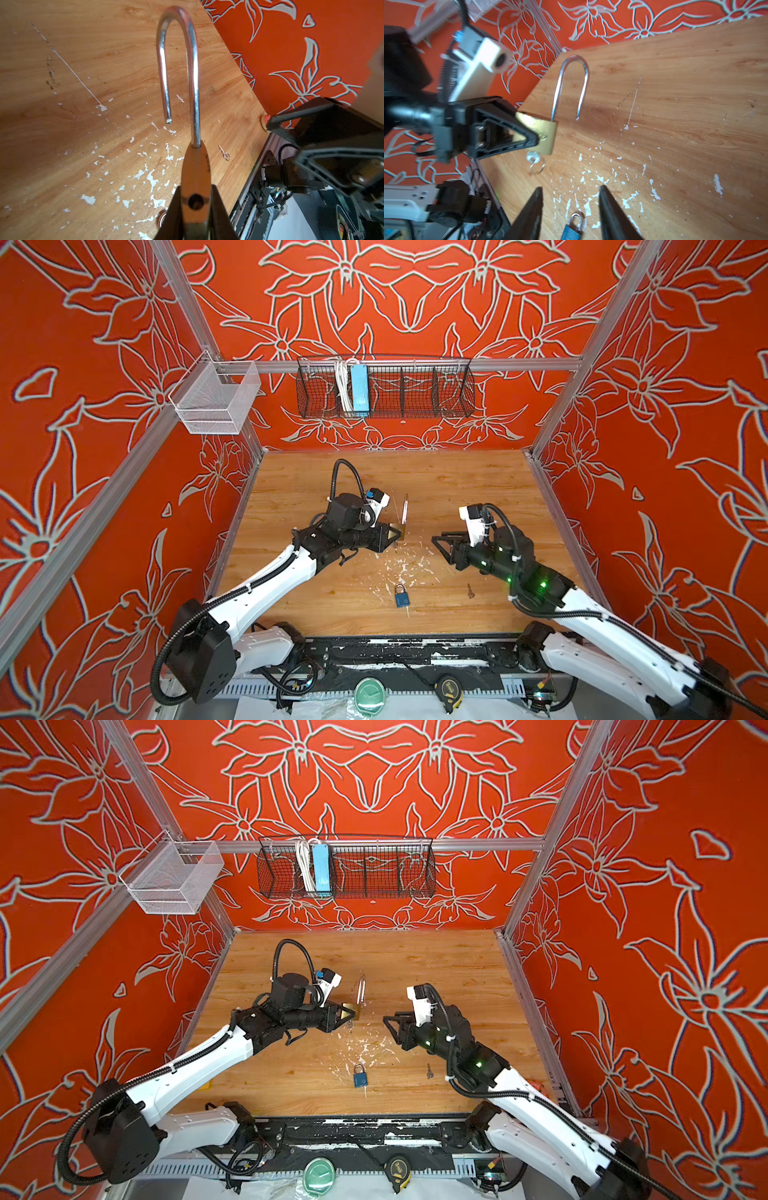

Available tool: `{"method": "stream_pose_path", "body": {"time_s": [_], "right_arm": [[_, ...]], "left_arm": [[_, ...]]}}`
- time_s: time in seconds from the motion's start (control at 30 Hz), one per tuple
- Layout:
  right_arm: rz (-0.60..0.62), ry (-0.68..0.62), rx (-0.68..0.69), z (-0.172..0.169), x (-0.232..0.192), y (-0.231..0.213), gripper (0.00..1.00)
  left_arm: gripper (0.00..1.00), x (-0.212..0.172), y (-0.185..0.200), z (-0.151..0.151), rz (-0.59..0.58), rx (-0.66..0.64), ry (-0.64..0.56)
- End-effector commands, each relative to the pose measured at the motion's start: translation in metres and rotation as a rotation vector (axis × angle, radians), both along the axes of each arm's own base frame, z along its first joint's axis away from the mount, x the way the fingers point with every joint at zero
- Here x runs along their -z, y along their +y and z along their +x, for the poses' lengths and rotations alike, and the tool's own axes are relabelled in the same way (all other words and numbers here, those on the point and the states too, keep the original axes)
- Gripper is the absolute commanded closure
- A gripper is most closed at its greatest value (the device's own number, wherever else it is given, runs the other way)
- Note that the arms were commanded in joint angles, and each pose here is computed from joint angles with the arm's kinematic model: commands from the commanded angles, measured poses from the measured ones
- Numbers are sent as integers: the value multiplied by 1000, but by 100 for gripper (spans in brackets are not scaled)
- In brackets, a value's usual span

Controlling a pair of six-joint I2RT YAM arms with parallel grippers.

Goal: Unlock with the key

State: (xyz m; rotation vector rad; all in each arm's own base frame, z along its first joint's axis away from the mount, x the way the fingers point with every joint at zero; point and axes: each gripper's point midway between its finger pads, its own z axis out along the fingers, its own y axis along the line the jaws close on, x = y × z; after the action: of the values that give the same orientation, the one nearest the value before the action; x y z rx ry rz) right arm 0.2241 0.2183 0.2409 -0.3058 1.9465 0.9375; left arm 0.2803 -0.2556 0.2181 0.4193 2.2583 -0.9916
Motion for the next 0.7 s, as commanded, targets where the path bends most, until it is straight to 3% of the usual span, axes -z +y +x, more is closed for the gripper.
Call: {"method": "stream_pose_path", "body": {"time_s": [0.0,0.13,0.27,0.47,0.67], "right_arm": [[-56,-31,26,-7,9,-15,50],[-84,-35,40,-16,20,-28,44],[-73,-11,52,-22,45,-34,3],[-69,-15,21,-26,76,-31,2],[-124,-170,-61,-29,75,-24,2]], "left_arm": [[100,-18,3,14,44,-26,-53],[100,-11,1,31,89,-78,4],[100,4,-1,51,137,-139,69],[100,19,-16,86,160,-179,116],[100,37,-38,124,179,-159,176]]}}
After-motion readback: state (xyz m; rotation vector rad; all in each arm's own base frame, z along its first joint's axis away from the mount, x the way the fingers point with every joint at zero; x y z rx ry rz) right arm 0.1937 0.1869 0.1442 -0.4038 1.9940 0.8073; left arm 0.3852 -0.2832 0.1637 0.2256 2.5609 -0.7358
